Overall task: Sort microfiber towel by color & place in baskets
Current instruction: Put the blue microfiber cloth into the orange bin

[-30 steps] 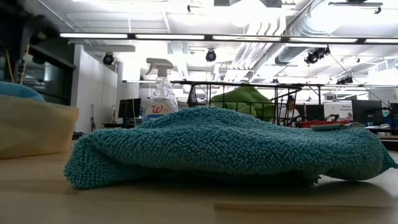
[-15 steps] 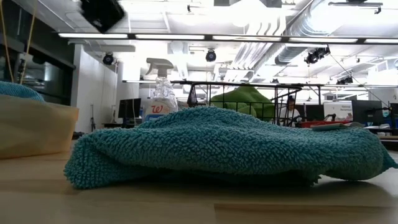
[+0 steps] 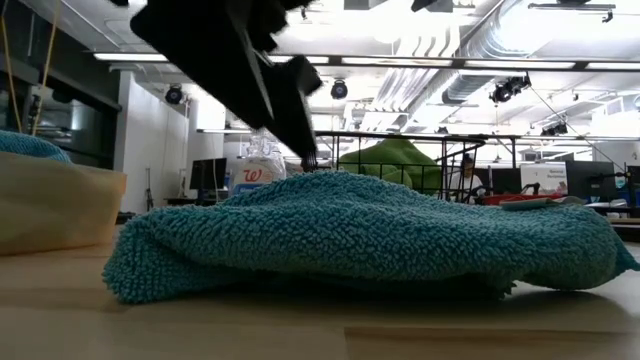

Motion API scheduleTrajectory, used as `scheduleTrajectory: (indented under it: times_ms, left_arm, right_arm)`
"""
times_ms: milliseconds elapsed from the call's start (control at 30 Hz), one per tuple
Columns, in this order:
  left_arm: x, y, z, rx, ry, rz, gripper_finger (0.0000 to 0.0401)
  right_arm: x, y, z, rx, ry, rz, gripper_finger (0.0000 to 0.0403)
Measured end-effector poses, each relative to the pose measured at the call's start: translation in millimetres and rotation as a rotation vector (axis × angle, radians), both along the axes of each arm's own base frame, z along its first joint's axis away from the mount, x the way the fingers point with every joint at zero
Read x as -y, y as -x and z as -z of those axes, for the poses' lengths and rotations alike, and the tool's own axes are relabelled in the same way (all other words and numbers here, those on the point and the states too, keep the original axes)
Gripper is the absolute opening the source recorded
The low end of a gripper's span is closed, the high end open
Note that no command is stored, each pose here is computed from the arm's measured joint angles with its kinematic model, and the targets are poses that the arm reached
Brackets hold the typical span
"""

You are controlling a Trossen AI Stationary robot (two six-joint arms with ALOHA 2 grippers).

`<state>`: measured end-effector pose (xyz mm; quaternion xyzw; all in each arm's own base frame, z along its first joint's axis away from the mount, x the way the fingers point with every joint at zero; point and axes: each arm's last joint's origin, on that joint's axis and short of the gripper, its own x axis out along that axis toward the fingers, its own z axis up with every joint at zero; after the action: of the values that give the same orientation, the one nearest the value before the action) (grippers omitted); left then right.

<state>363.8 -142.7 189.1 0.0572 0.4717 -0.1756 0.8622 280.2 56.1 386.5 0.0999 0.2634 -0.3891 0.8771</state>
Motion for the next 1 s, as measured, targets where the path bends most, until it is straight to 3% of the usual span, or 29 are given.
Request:
scheduleTrajectory:
  times_ms: [200,333,533,633,767,800,867,1000]
  left_arm:
    - [7.0,-16.9,25.8,-0.058,-0.015,0.017,0.0286]
    - [6.1,-18.4,48.2,-0.112,-0.083,-0.002,0.0288]
    - [5.1,-16.4,68.3,-0.218,-0.107,-0.053,0.0278]
    - [-1.5,-7.2,67.6,-0.306,-0.169,-0.079,0.0222]
    - [-18.2,5.6,47.9,-0.384,-0.212,-0.091,0.0055]
    - [-23.6,10.5,41.3,-0.405,-0.23,-0.104,0.003]
    - [-32.4,17.5,20.4,-0.39,-0.243,-0.148,0.0021]
    - [-44.3,40.7,-52.6,-0.22,-0.195,-0.224,0.0008]
  right_arm:
    - [1.1,1.8,0.5,-0.015,0.031,0.017,0.0245]
    - [1.2,2.1,0.6,-0.016,0.03,0.018,0.0245]
    - [1.3,2.4,0.8,-0.021,0.032,0.018,0.0245]
    - [1.3,2.6,0.9,-0.024,0.032,0.017,0.0245]
    - [1.4,2.9,1.1,-0.028,0.033,0.016,0.0245]
    - [1.4,2.9,1.1,-0.029,0.034,0.016,0.0245]
    - [1.6,3.1,1.0,-0.029,0.042,0.021,0.0245]
    - [2.5,3.5,0.1,-0.018,0.074,0.045,0.0245]
